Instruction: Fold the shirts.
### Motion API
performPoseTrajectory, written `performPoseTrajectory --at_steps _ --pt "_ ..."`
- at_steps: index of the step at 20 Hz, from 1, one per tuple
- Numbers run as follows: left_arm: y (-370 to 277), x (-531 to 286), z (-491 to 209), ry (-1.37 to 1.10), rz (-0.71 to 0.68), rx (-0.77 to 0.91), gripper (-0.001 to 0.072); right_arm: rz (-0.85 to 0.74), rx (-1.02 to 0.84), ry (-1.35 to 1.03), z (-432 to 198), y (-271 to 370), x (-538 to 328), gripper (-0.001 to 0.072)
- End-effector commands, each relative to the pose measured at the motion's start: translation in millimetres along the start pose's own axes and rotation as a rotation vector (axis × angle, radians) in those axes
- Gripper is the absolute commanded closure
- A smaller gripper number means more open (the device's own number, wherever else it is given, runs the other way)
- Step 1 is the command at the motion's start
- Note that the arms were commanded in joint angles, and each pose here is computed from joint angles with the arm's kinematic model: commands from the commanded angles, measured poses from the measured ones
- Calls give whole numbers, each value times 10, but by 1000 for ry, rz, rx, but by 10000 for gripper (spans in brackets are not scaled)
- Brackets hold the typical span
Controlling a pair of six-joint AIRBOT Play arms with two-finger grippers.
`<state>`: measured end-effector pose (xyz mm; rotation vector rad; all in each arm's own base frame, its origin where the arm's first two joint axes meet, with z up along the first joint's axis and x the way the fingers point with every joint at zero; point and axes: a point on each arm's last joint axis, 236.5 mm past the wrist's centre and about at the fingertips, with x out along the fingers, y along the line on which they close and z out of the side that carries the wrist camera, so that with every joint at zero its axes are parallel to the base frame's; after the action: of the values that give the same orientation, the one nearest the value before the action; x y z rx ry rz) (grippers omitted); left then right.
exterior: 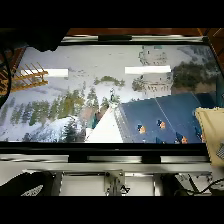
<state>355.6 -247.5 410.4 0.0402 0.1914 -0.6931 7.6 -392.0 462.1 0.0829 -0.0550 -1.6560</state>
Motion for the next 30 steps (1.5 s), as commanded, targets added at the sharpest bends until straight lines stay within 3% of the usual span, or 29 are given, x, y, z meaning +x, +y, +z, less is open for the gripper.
performPoseTrajectory --at_steps 1,4,10,16,23,24,25,28,29,30 --pt "5 25 -19 5 0 2 166 47 -12 23 7 69 -199 212" --pt "23 121 -97 27 0 -2 166 46 -12 193 -354 62 -399 212" --pt "86 398 -325 88 4 -9 166 100 -181 585 -1219 188 -852 195" --pt "105 517 -447 121 3 -14 166 428 -246 758 -1621 976 -1287 195" --pt "86 556 -722 226 -11 -18 167 708 -475 969 -2245 1823 -1912 195" --pt "85 581 -801 254 -14 -20 178 753 -519 981 -2333 1972 -2019 195" --pt "92 616 -925 297 -15 -22 242 797 -571 992 -2433 2126 -2140 195" --pt "360 671 -1590 537 118 -153 243 934 -751 1002 -2742 2532 -2542 195" --pt "510 641 -1867 639 196 -183 243 994 -817 994 -2850 2672 -2695 162" --pt "650 581 -2149 748 269 -212 243 1044 -868 984 -2946 2796 -2830 74"
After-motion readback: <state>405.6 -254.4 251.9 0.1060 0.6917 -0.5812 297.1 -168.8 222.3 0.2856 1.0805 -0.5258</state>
